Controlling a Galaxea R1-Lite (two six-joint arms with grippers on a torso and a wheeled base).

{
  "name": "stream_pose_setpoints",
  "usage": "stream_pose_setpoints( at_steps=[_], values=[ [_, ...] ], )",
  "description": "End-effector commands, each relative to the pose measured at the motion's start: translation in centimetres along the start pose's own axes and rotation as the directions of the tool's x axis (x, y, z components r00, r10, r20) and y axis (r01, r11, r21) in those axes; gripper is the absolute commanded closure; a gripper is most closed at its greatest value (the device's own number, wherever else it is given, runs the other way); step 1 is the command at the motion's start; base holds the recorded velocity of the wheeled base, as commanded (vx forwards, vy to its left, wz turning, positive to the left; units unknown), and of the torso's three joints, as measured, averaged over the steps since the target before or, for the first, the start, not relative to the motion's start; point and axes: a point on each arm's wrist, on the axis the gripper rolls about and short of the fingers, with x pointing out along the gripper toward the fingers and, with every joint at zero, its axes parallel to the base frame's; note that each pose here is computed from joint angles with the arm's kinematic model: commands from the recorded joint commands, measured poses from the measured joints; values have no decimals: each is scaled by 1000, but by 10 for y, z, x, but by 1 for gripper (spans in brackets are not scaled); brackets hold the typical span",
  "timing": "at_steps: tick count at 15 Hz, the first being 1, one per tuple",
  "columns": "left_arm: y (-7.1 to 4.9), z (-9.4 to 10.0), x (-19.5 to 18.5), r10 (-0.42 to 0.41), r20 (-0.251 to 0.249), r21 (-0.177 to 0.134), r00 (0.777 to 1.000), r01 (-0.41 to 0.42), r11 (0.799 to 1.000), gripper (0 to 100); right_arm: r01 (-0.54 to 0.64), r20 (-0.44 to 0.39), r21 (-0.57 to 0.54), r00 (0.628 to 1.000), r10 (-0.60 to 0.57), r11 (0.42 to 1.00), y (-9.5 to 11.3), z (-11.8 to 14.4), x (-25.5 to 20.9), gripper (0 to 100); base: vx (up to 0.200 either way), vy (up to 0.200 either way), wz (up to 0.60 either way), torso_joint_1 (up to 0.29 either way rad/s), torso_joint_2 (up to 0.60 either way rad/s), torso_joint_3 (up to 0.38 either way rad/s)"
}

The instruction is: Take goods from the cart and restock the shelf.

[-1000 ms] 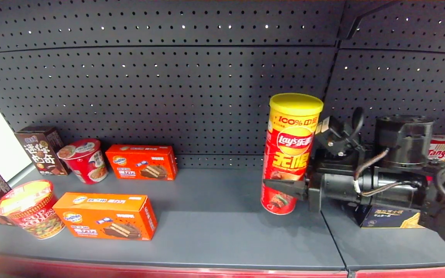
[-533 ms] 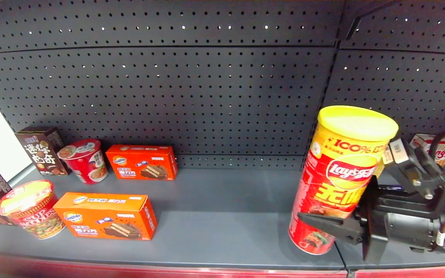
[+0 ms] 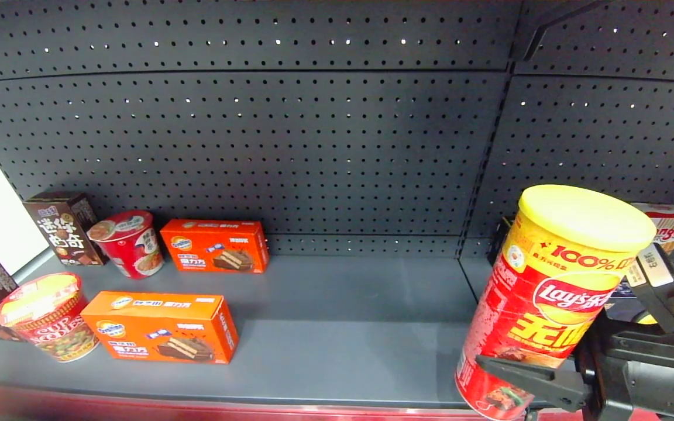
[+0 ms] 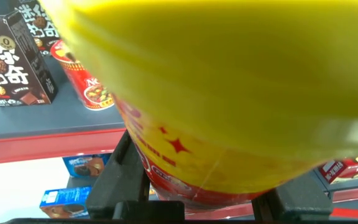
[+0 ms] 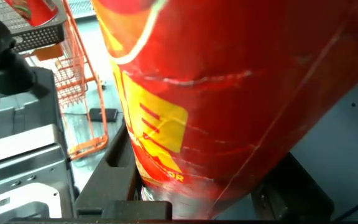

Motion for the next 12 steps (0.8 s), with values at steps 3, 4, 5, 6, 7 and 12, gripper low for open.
stream_pose_setpoints(
  at_steps=[3, 4, 5, 6, 7, 12],
  values=[
    [0, 2, 0, 2, 2, 1, 1000, -2, 1000, 100, -2, -28, 13, 1000, 2, 1000, -9, -20, 21, 100, 0, 0, 0, 0, 0, 0],
    [0, 3, 0, 3, 2, 1, 1000, -3, 1000, 100, 3, -19, 9, 1000, -3, 1000, -13, -25, 29, 100, 0, 0, 0, 0, 0, 0],
    [0, 3, 0, 3, 1, 1, 1000, -3, 1000, 100, 4, -17, 11, 1000, -3, 1000, -14, -25, 30, 100, 0, 0, 0, 0, 0, 0],
    [0, 3, 0, 4, -2, 2, 1000, -4, 1000, 100, 5, -19, 13, 1000, -4, 1000, -16, -27, 34, 100, 0, 0, 0, 0, 0, 0],
    [0, 2, 1, 2, -5, 15, 1000, -2, 1000, 100, 2, -32, 20, 999, -2, 1000, -16, -31, 35, 100, 0, 0, 0, 0, 0, 0],
    [-1, 2, 2, 1, -16, 21, 1000, -1, 1000, 100, -6, -67, 41, 998, 9, 999, -18, -40, 41, 100, 0, 0, 0, 0, 0, 0]
  ],
)
